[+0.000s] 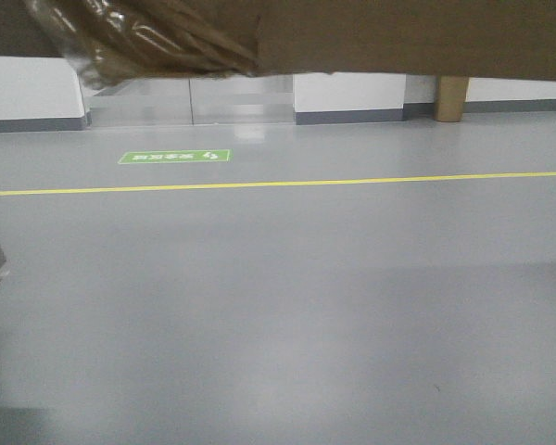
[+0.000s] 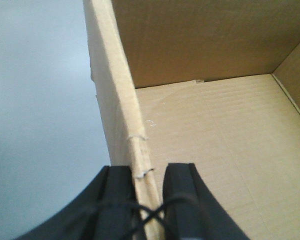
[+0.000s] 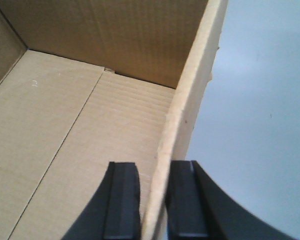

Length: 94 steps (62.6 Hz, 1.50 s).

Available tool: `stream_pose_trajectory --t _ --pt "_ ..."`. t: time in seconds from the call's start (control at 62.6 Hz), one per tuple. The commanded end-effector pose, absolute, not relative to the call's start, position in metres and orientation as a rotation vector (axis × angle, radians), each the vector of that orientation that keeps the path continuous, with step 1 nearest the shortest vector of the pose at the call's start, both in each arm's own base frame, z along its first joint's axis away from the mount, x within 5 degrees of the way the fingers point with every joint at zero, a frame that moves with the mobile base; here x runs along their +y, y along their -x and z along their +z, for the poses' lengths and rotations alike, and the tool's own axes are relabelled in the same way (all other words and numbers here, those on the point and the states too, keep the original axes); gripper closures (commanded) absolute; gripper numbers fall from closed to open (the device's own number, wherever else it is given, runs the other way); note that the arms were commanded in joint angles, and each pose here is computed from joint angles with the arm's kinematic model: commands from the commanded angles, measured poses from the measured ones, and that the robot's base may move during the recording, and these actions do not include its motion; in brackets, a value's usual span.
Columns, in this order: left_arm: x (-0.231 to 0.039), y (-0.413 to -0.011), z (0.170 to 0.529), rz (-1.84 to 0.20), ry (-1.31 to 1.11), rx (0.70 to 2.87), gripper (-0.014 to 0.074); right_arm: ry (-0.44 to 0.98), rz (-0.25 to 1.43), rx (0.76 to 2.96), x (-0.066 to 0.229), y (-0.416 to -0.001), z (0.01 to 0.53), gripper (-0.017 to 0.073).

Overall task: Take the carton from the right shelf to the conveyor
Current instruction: 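Hold the carton with both grippers while driving toward the conveyor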

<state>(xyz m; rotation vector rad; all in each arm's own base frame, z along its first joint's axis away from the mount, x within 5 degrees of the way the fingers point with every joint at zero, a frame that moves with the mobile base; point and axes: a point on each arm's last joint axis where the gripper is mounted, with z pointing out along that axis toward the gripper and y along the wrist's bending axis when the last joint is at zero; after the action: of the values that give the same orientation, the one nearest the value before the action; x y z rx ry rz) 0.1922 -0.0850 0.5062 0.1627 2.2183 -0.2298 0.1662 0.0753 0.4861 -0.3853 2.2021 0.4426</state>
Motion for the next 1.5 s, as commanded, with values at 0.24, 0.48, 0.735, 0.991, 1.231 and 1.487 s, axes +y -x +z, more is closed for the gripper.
stream_pose_trajectory --t 0.24,0.48,0.735,0.991,1.231,1.487 --pt "-0.079 -0.1897 0.5134 -0.185 -0.166 2.155 0.0596 0.407 0.423 2.173 0.073 -0.1625 0.489 0.0629" --pt "-0.0784 -0.19 0.5136 -0.176 -0.165 2.153 0.0596 0.407 0.423 2.173 0.073 -0.1625 0.489 0.0629" --pt "-0.0783 -0.19 0.5136 -0.175 -0.165 2.153 0.0596 0.407 0.423 2.173 0.073 -0.1625 0.489 0.0629" --pt "-0.0779 -0.1902 0.5137 -0.168 -0.164 2.151 0.0596 0.406 0.423 2.172 0.073 -0.1627 0.4891 0.0629" --pt "-0.0777 -0.1902 0.5137 -0.165 -0.163 2.151 0.0596 0.406 0.423 2.172 0.073 -0.1627 0.4891 0.0629" --pt "-0.0777 -0.1911 0.5133 -0.159 -0.163 2.151 0.0596 0.404 0.423 2.164 0.0731 -0.1631 0.4896 0.0629"
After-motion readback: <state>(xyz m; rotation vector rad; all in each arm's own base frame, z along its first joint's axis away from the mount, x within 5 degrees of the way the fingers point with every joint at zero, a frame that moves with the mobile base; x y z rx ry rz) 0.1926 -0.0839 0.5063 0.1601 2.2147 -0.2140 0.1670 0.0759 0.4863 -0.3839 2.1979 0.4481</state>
